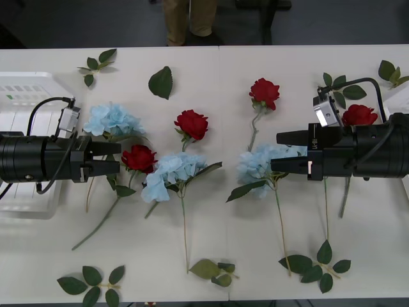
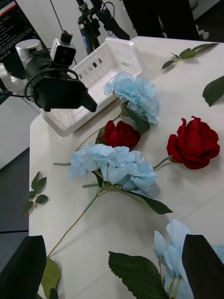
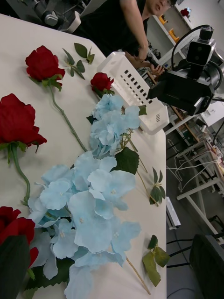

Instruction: Place the red flowers into the right box and the blue flowers into the left box. If a person shows an open palm, hand one flower to the person first, then continue sorting.

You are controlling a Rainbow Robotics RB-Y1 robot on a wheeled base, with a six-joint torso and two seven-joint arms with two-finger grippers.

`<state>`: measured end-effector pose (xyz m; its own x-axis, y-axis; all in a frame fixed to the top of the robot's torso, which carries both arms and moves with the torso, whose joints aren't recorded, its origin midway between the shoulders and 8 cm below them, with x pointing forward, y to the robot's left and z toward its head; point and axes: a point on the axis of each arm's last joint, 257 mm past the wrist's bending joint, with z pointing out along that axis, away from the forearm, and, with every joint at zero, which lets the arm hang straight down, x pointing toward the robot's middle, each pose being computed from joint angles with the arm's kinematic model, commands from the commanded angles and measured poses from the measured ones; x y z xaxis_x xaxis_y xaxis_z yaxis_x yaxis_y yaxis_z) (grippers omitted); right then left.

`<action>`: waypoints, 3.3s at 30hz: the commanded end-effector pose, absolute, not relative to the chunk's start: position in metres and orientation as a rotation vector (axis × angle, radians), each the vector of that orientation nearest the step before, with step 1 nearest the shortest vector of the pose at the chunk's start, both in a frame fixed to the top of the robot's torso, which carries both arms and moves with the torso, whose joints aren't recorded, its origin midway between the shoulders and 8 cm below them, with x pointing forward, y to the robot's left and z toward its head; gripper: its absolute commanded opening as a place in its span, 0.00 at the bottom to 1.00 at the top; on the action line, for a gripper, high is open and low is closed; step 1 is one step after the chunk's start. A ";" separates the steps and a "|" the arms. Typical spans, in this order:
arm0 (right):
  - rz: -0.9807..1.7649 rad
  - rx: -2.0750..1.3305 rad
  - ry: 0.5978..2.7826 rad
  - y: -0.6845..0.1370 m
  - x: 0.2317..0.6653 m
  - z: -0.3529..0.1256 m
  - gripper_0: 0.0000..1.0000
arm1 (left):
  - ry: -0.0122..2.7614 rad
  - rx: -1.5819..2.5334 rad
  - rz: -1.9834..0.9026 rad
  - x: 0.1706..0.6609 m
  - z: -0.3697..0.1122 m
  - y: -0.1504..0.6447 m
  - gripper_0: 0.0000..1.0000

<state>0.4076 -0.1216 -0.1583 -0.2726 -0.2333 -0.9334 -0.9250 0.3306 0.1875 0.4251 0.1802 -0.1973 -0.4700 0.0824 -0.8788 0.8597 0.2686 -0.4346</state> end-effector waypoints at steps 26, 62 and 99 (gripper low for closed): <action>0.824 -0.730 1.971 -0.220 0.472 -0.152 0.81 | 2.315 1.212 -0.482 0.417 -0.167 0.291 1.00; 0.030 0.160 2.568 -0.408 0.550 -0.243 0.78 | 2.638 0.181 0.147 0.528 -0.287 0.275 1.00; -0.078 0.239 2.436 -0.390 0.579 -0.324 0.49 | 2.612 0.219 0.156 0.544 -0.304 0.290 0.00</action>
<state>0.5830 -0.3971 -0.3120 -0.7478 0.1159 -0.6538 0.1741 0.9844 -0.0246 0.5225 0.3124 -0.3289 -0.8902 0.1430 -0.4325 0.0786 0.9834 0.1634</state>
